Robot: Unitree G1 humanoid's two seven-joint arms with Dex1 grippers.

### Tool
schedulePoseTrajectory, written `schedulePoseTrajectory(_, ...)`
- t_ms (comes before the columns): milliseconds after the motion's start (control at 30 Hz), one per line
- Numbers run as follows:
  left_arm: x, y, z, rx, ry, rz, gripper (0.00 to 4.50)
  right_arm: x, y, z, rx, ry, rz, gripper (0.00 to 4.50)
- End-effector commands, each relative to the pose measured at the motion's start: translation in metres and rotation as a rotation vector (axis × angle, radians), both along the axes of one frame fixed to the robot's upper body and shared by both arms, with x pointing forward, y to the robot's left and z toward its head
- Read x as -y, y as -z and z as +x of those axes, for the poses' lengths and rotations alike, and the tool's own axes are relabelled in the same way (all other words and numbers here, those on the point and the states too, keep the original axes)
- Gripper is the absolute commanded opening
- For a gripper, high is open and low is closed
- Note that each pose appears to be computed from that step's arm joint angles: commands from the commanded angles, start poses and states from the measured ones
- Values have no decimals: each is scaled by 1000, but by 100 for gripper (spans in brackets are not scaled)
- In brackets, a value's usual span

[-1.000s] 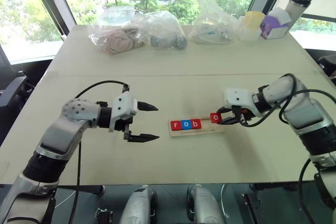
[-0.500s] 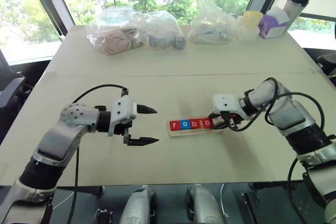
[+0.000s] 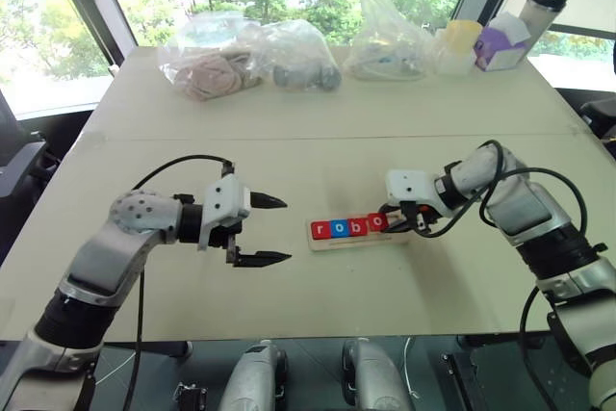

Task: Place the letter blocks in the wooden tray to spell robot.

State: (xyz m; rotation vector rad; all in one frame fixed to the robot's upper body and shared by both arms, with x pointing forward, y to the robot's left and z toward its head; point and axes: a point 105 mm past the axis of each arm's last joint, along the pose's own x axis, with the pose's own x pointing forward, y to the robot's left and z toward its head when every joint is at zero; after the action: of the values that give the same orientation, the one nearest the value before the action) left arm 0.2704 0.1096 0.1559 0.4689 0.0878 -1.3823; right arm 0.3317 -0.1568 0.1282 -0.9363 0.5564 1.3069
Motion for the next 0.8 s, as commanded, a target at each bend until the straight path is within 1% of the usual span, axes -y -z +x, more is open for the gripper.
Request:
schedulePoseTrajectory(33, 0, -12, -1, 53, 6, -9, 450, -4, -9, 4, 44, -15, 2, 113)
schedulePoseTrajectory(167, 0, -12, -1, 53, 4, -8, 450, -5, -8, 4, 42, -18, 4, 113)
schedulePoseTrajectory(233, 0, -13, -1, 54, 3, -9, 450, -5, -8, 4, 42, -18, 5, 217)
schedulePoseTrajectory(267, 0, -13, -1, 54, 2, -8, 450, -5, -8, 4, 41, -18, 5, 247)
schedulePoseTrajectory(300, 0, -13, -1, 54, 1, -8, 450, -5, -8, 3, 40, -18, 4, 306)
schedulePoseTrajectory(367, 0, -13, -1, 55, 0, -8, 450, -5, -8, 3, 38, -20, 3, 406)
schedulePoseTrajectory(400, -1, -13, -1, 55, -1, -8, 450, -5, -9, 2, 37, -21, 3, 446)
schedulePoseTrajectory(500, -1, -13, -1, 55, -3, -8, 450, -5, -12, 1, 37, -28, 4, 446)
schedulePoseTrajectory(600, 0, -13, -1, 55, -3, -8, 450, -4, -23, 7, 68, -10, 31, 446)
schedulePoseTrajectory(700, 1, -13, -1, 55, 1, -11, 450, 0, -37, 26, 138, 75, 79, 446)
schedulePoseTrajectory(800, 1, -13, -1, 54, 3, -11, 450, 7, -41, 37, 192, 119, 85, 446)
